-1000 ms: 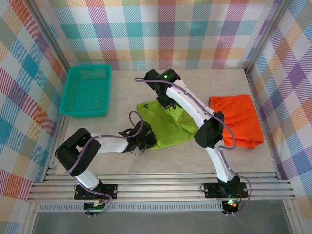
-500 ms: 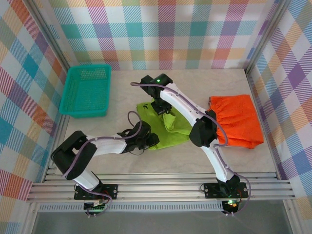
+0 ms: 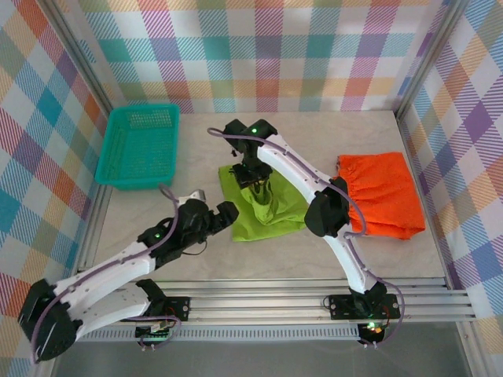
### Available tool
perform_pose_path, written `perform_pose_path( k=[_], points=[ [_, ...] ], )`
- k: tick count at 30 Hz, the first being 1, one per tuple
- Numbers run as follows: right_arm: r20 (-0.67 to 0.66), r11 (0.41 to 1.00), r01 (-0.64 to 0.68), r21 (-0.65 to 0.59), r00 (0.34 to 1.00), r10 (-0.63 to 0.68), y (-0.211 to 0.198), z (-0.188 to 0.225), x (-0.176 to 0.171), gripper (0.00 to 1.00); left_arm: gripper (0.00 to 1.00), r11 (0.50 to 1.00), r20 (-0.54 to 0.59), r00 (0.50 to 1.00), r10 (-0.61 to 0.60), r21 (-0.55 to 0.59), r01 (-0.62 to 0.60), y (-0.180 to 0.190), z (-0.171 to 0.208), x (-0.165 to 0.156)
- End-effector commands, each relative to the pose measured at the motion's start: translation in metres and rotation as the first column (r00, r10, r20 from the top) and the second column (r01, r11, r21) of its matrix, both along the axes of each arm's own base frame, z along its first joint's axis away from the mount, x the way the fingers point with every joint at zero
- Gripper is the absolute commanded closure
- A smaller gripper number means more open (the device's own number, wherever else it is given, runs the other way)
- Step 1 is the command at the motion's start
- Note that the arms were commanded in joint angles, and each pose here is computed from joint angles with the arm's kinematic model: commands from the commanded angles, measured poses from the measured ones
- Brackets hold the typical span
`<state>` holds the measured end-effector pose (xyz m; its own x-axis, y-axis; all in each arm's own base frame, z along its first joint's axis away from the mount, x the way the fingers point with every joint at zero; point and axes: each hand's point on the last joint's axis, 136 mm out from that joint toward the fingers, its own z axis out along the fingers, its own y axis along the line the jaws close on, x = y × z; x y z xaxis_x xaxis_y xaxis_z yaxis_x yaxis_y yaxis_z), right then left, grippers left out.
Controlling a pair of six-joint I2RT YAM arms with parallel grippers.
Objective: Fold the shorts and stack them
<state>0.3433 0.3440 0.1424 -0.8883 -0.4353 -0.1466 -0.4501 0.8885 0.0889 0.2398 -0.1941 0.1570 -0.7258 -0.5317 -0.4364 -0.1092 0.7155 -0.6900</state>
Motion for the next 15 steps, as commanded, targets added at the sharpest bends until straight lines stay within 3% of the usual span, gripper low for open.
perform_pose_path(
  k=[1,4,8,12,15],
  points=[
    [-0.105,0.92,-0.003,0.392,0.993,0.048,0.068,0.052,-0.021,0.51,0.02,0.993,0.049,0.994,0.102,0.047,-0.105,0.035,0.014,-0.002],
    [-0.101,0.838,-0.011,0.545,0.992,0.078,0.082,0.096,-0.026,0.44,0.0,0.991,0.132,0.983,0.131,-0.014,-0.13,0.046,0.048,-0.003],
    [-0.014,0.773,0.014,0.634,1.0,-0.006,0.055,0.137,-0.015,0.33,0.0,0.992,0.173,0.978,0.115,-0.063,-0.105,0.044,0.075,-0.002],
    [-0.005,0.676,0.115,0.728,0.987,-0.163,0.011,0.147,0.0,0.16,0.0,0.993,0.16,0.986,0.035,-0.113,-0.017,0.016,0.082,0.009],
    [-0.043,0.637,0.199,0.744,0.967,-0.252,-0.023,0.131,0.008,0.13,0.0,0.985,0.126,0.991,-0.051,-0.156,0.071,-0.018,0.083,0.023]
  ],
)
